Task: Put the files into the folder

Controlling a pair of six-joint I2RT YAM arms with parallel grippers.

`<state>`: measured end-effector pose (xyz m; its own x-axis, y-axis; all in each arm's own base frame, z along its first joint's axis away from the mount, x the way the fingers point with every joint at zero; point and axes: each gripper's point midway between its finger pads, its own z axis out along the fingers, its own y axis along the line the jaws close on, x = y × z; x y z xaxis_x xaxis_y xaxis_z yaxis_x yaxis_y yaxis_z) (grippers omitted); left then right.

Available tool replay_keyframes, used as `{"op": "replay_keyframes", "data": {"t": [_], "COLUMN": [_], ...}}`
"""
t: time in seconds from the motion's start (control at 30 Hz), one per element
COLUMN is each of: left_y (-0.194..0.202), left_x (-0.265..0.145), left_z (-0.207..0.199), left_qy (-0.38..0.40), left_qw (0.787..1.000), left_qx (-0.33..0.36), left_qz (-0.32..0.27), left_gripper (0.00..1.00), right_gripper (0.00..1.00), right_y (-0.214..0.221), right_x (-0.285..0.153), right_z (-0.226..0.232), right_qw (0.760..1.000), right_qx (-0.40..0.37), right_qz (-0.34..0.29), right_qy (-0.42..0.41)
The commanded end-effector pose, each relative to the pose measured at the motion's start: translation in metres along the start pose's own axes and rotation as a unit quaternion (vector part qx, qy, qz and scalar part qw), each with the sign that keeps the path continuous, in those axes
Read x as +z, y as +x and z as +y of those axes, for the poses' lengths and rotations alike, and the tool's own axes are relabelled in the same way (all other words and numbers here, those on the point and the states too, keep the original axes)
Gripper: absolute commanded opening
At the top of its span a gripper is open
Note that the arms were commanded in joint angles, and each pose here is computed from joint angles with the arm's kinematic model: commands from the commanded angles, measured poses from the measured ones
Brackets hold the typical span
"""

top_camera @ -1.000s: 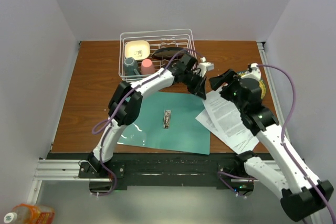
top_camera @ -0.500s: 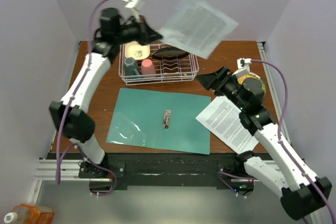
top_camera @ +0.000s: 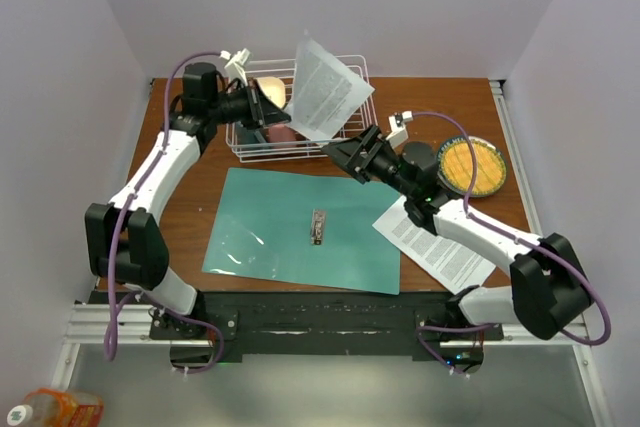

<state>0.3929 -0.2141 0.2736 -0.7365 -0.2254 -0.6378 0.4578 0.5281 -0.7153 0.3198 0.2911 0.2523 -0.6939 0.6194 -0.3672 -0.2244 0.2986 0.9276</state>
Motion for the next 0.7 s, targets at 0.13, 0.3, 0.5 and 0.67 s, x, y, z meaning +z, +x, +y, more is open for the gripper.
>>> {"op": "replay_keyframes", "data": {"t": [0.13,0.3,0.5,0.67], "left_y": [-0.104,-0.125,-0.079,-0.055], "left_x": [-0.026,-0.04,-0.028,-0.03], "left_z": [-0.101,-0.122,-0.076,-0.057], "left_qy": [0.089,0.093,0.056,0.022], "left_qw": [0.989,0.983,0.991,0.992], "left_qx": [0.051,0.049,-0.048,-0.073], "left_qz": [-0.107,-0.153,-0.114,-0.102], "left_gripper": [0.0,0.0,0.0,0.0], "right_gripper": [0.82,0.82,0.82,0.8], "right_y": [0.023,0.019,0.007,0.003], "right_x": [-0.004,0.004,0.003,0.005], "right_z": [0.004,0.03,0.076,0.089], "right_qw": [1.0,0.997,0.982,0.965], "right_qx": [-0.019,0.036,0.136,0.215], "right_qz": [0.01,0.005,-0.039,-0.058], "right_qy": [-0.018,-0.062,-0.127,-0.137]}}
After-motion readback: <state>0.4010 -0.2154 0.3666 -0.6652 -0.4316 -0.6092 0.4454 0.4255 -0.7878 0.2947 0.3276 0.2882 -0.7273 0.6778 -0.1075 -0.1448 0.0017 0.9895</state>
